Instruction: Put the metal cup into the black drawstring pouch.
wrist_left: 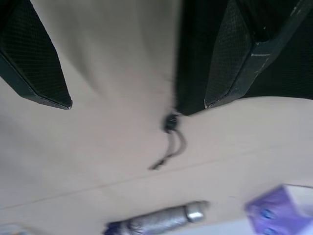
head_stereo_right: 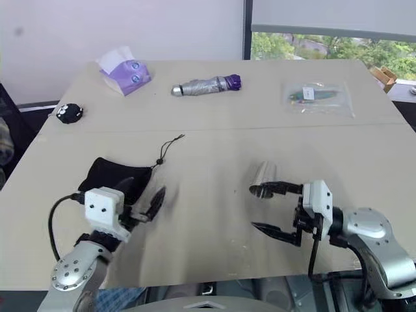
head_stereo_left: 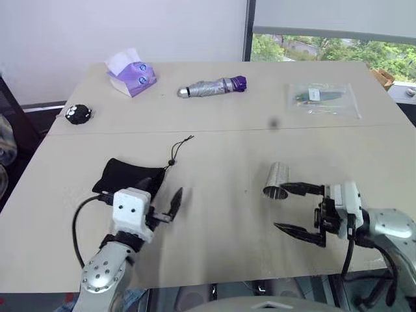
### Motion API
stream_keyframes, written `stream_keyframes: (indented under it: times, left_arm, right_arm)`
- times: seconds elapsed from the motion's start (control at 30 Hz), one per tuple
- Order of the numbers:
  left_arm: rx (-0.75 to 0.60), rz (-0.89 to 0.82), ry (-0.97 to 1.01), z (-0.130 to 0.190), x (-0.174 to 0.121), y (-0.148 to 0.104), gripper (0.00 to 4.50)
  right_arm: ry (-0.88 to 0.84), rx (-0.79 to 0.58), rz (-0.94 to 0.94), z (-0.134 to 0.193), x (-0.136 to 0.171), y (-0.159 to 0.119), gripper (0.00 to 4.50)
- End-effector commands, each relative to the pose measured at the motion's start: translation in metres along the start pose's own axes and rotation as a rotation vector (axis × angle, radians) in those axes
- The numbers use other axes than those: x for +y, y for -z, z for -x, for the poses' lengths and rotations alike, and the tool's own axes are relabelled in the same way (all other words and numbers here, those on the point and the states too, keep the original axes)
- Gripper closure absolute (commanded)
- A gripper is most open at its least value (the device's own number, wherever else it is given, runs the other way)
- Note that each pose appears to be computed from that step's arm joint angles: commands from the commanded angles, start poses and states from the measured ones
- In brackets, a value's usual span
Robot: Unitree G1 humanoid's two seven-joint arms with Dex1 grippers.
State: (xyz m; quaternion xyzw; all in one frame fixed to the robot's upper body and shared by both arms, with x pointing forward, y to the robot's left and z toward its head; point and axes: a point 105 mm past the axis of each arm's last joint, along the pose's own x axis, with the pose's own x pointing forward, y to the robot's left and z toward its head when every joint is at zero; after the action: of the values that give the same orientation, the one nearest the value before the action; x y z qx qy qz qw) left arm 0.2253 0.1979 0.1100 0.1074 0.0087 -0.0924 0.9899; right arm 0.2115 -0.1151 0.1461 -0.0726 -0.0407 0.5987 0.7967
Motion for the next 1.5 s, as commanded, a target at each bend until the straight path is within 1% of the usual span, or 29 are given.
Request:
stream_keyframes:
  times: [0.03, 0.1, 0.3, 0.47, 0.67, 0.7, 0.73, 0.77, 0.8, 0.87, 1.0, 1.07, 1.1, 1.17, 1.23, 1.37, 1.5]
  left_arm:
    - [0.011, -0.060, -0.075, -0.003, 0.015, 0.002, 0.00]
    - [0.025, -0.067, -0.103, -0.006, 0.021, 0.006, 0.00]
    - [0.044, -0.109, -0.141, -0.015, 0.026, 0.013, 0.00]
    - [0.096, -0.140, -0.170, -0.008, 0.028, 0.025, 0.00]
    - [0.098, -0.153, -0.182, -0.005, 0.029, 0.025, 0.00]
    - [0.095, -0.157, -0.190, -0.004, 0.030, 0.024, 0.51]
    - [0.093, -0.160, -0.196, -0.003, 0.031, 0.024, 0.75]
    - [0.093, -0.164, -0.203, -0.003, 0.032, 0.024, 1.30]
    - [0.094, -0.167, -0.208, -0.002, 0.033, 0.024, 1.62]
    - [0.099, -0.170, -0.215, -0.001, 0.034, 0.024, 2.71]
    - [0.104, -0.155, -0.223, -0.001, 0.033, 0.024, 4.47]
    - [0.097, -0.145, -0.228, -0.002, 0.034, 0.021, 4.47]
    - [0.088, -0.145, -0.228, -0.004, 0.034, 0.019, 4.47]
    - [0.075, -0.141, -0.228, -0.006, 0.035, 0.015, 4.47]
    - [0.067, -0.137, -0.220, -0.009, 0.035, 0.013, 4.47]
    - [0.062, -0.137, -0.206, -0.012, 0.034, 0.011, 4.47]
    - [0.055, -0.135, -0.202, -0.015, 0.034, 0.008, 4.47]
  right_arm:
    - [-0.015, -0.043, 0.049, -0.008, -0.002, -0.019, 0.09]
    - [-0.014, -0.041, 0.062, -0.010, -0.005, -0.022, 0.09]
    - [-0.007, -0.036, 0.072, -0.011, -0.006, -0.023, 0.09]
    - [0.000, -0.033, 0.065, -0.011, -0.005, -0.022, 0.09]
    - [0.004, -0.030, 0.063, -0.010, -0.005, -0.023, 0.09]
    - [0.005, -0.029, 0.063, -0.010, -0.005, -0.022, 0.00]
    - [0.005, -0.029, 0.063, -0.011, -0.005, -0.022, 0.00]
    - [0.005, -0.028, 0.062, -0.010, -0.005, -0.022, 0.00]
    - [0.006, -0.027, 0.061, -0.010, -0.006, -0.022, 0.00]
    - [0.007, -0.026, 0.061, -0.010, -0.006, -0.021, 0.00]
    - [0.043, -0.001, 0.059, -0.008, -0.010, -0.016, 0.00]
    - [0.116, 0.029, 0.069, -0.005, -0.018, -0.010, 0.00]
    - [0.189, 0.042, 0.081, -0.002, -0.026, -0.006, 0.00]
    - [0.350, 0.106, 0.089, 0.007, -0.043, 0.005, 0.00]
    - [0.444, 0.193, 0.130, 0.015, -0.053, 0.019, 0.00]
    - [0.514, 0.285, 0.128, 0.027, -0.058, 0.039, 0.00]
    - [0.485, 0.311, 0.087, 0.026, -0.048, 0.053, 0.00]
